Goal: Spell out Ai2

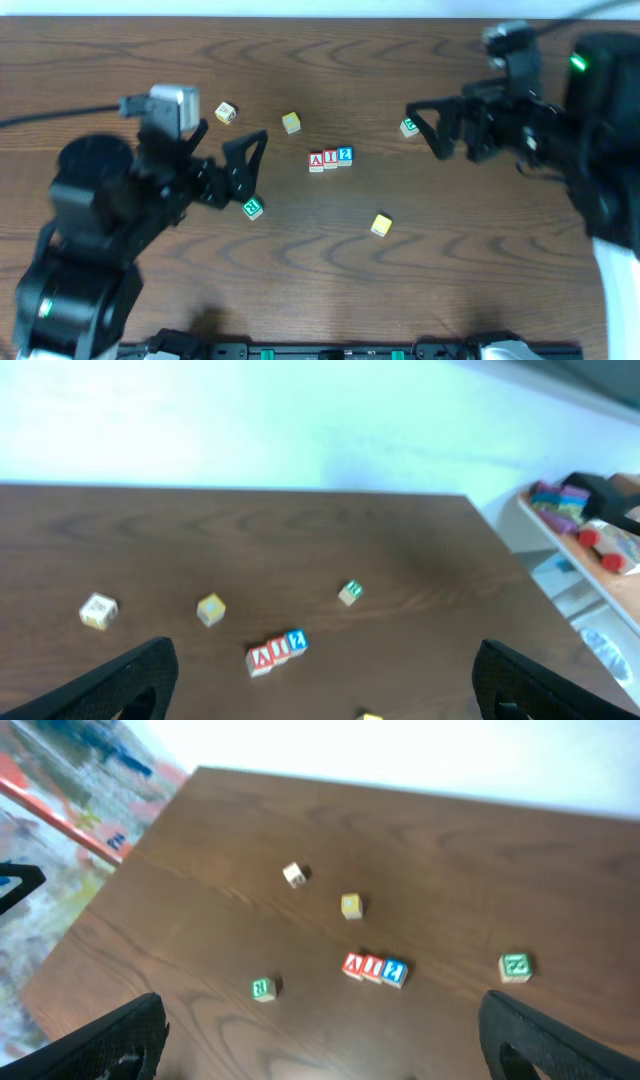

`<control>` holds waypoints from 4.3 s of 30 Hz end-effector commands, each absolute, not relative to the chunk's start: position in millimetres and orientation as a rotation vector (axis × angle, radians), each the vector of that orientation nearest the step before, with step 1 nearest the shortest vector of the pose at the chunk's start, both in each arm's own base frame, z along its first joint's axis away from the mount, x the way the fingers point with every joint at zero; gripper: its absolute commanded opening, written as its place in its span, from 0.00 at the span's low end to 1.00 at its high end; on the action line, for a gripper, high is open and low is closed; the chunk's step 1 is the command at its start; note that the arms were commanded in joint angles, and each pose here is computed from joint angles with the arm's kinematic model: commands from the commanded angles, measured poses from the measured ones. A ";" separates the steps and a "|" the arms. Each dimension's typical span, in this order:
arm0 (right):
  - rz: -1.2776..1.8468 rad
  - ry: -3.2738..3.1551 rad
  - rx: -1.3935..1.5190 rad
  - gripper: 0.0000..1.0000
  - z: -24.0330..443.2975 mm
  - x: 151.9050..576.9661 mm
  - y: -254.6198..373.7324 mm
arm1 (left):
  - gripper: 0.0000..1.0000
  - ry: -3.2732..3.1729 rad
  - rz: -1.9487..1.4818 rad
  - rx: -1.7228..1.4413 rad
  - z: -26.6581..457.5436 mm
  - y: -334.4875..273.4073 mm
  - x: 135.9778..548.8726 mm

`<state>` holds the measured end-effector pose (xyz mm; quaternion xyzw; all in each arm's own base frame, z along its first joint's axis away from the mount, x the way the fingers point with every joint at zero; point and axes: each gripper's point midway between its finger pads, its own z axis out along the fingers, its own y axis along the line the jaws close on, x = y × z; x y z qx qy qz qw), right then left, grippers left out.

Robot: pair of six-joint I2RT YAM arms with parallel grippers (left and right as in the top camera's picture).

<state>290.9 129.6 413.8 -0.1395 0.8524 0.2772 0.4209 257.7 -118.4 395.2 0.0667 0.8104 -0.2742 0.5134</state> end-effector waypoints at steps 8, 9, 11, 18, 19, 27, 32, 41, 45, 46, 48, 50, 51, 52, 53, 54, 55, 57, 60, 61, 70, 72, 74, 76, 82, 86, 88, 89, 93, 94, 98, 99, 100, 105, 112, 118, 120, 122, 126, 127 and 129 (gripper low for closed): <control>0.658 1.973 -0.388 0.99 456.0 225.3 119.2 | 0.95 1.934 -0.634 0.175 399.0 -108.6 227.5; 0.657 1.967 -0.388 0.99 457.4 222.4 118.7 | 0.95 1.937 -0.634 0.175 398.4 -108.6 227.2; 0.656 1.954 -0.391 0.99 460.3 217.8 118.0 | 0.95 1.945 -0.633 0.174 396.6 -108.4 226.6; 0.656 1.960 -0.390 0.99 459.1 217.0 117.8 | 0.95 2.029 -0.630 0.163 378.5 -106.6 219.4; 0.656 1.960 -0.390 0.99 458.9 217.1 117.9 | 0.95 2.044 -0.629 0.161 375.3 -106.3 218.0; 0.656 1.961 -0.389 0.99 458.9 217.2 117.9 | 0.95 2.142 -0.362 0.090 348.3 -66.6 209.9; 0.656 1.960 -0.390 0.99 458.9 217.2 117.9 | 0.95 2.101 -0.113 0.000 337.1 -17.9 197.7; 0.656 1.961 -0.389 0.99 458.9 217.2 117.9 | 0.95 2.036 0.091 -0.089 247.2 24.0 200.9; 0.656 1.960 -0.390 0.99 458.9 217.2 117.9 | 0.95 1.977 0.106 -0.221 197.4 38.8 209.8; 0.656 1.960 -0.390 0.99 458.9 217.2 117.9 | 0.95 1.963 0.096 -0.251 185.4 40.6 211.8; 0.656 1.961 -0.389 0.99 458.9 217.2 117.9 | 0.96 1.931 0.081 -0.271 164.3 41.5 217.3; 0.656 1.960 -0.390 0.99 458.9 217.2 117.9 | 0.95 1.905 0.072 -0.290 150.8 42.9 221.2; 0.656 1.960 -0.390 0.99 458.9 217.2 117.9 | 0.95 1.894 0.070 -0.308 145.5 44.4 222.4; 0.656 1.960 -0.390 0.99 458.9 217.2 117.9 | 0.95 1.884 0.066 -0.336 140.5 46.6 222.9; 0.656 1.960 -0.390 0.99 458.9 217.2 117.9 | 0.95 1.876 0.063 -0.348 134.3 47.4 223.6; 0.656 1.961 -0.389 0.99 458.9 217.2 117.9 | 0.95 1.874 0.062 -0.348 130.3 47.4 223.9; 0.656 1.961 -0.389 0.99 458.9 217.2 117.9 | 0.95 1.871 0.059 -0.352 126.3 47.4 224.2; 0.656 1.960 -0.390 0.99 458.9 217.2 117.9 | 0.95 1.870 0.052 -0.374 118.0 48.5 224.0; 0.656 1.960 -0.390 0.99 458.9 217.2 117.9 | 0.95 1.860 0.058 -0.379 117.9 49.6 223.8; 0.656 1.961 -0.389 0.99 458.9 217.2 117.9 | 0.95 1.858 0.059 -0.379 118.2 49.8 223.7; 0.656 1.960 -0.390 0.99 458.9 217.2 117.9 | 0.95 1.833 0.043 -0.387 123.0 49.0 223.8; 0.656 1.960 -0.390 0.99 458.9 217.2 117.9 | 0.95 1.833 0.045 -0.388 123.0 49.2 223.7; 0.656 1.960 -0.390 0.99 458.9 217.2 117.9 | 0.96 1.834 0.044 -0.388 122.8 49.1 223.8; 0.656 1.960 -0.390 0.99 458.9 217.2 117.9 | 0.95 1.834 0.044 -0.388 122.8 49.1 223.8; 0.656 1.960 -0.390 0.99 458.9 217.2 117.9 | 0.95 1.834 0.044 -0.388 122.8 49.1 223.8; 0.656 1.960 -0.390 0.99 458.9 217.2 117.9 | 0.95 1.834 0.044 -0.388 122.8 49.1 223.8; 0.656 1.960 -0.390 0.99 458.9 217.2 117.9 | 0.95 1.834 0.044 -0.388 122.8 49.1 223.8; 0.656 1.961 -0.389 0.99 458.9 217.2 117.9 | 0.95 1.834 0.044 -0.388 122.8 49.1 223.8; 0.656 1.961 -0.389 0.99 458.8 217.2 117.8 | 0.95 1.834 0.044 -0.388 122.8 49.1 223.8; 0.655 1.961 -0.390 0.99 458.8 217.2 117.8 | 0.95 1.834 0.044 -0.388 122.8 49.1 223.8; 0.538 1.981 -0.420 0.99 449.7 220.7 107.3 | 0.95 1.834 0.044 -0.388 122.8 49.1 223.8; 0.487 1.997 -0.431 0.99 444.3 221.8 102.4 | 0.95 1.834 0.044 -0.388 122.8 49.1 223.8; 0.417 2.021 -0.449 0.99 435.8 223.0 95.3 | 0.95 1.834 0.044 -0.388 122.8 49.1 223.8; 0.199 1.985 -0.567 0.99 405.0 205.1 71.3 | 0.95 1.834 0.044 -0.388 122.8 49.1 223.8; 0.100 1.836 -0.612 0.99 333.6 189.8 65.3 | 0.95 1.834 0.044 -0.388 122.8 49.1 223.8; 0.088 1.849 -0.593 0.99 249.9 182.9 60.8 | 0.95 1.834 0.044 -0.388 122.8 49.1 223.8; 0.081 1.854 -0.582 0.99 223.8 180.0 58.5 | 0.95 1.834 0.044 -0.388 122.8 49.1 223.8; 0.074 1.862 -0.572 0.99 205.3 179.0 56.4 | 0.95 1.834 0.044 -0.388 122.8 49.1 223.8; 0.065 1.879 -0.555 0.99 179.0 178.9 53.0 | 0.95 1.834 0.044 -0.388 122.8 49.1 223.8; 0.065 1.886 -0.553 0.99 169.4 179.2 52.4 | 0.95 1.834 0.044 -0.388 122.8 49.1 223.8; 0.068 1.918 -0.550 0.99 152.5 180.7 51.3 | 0.95 1.834 0.044 -0.388 122.8 49.1 223.8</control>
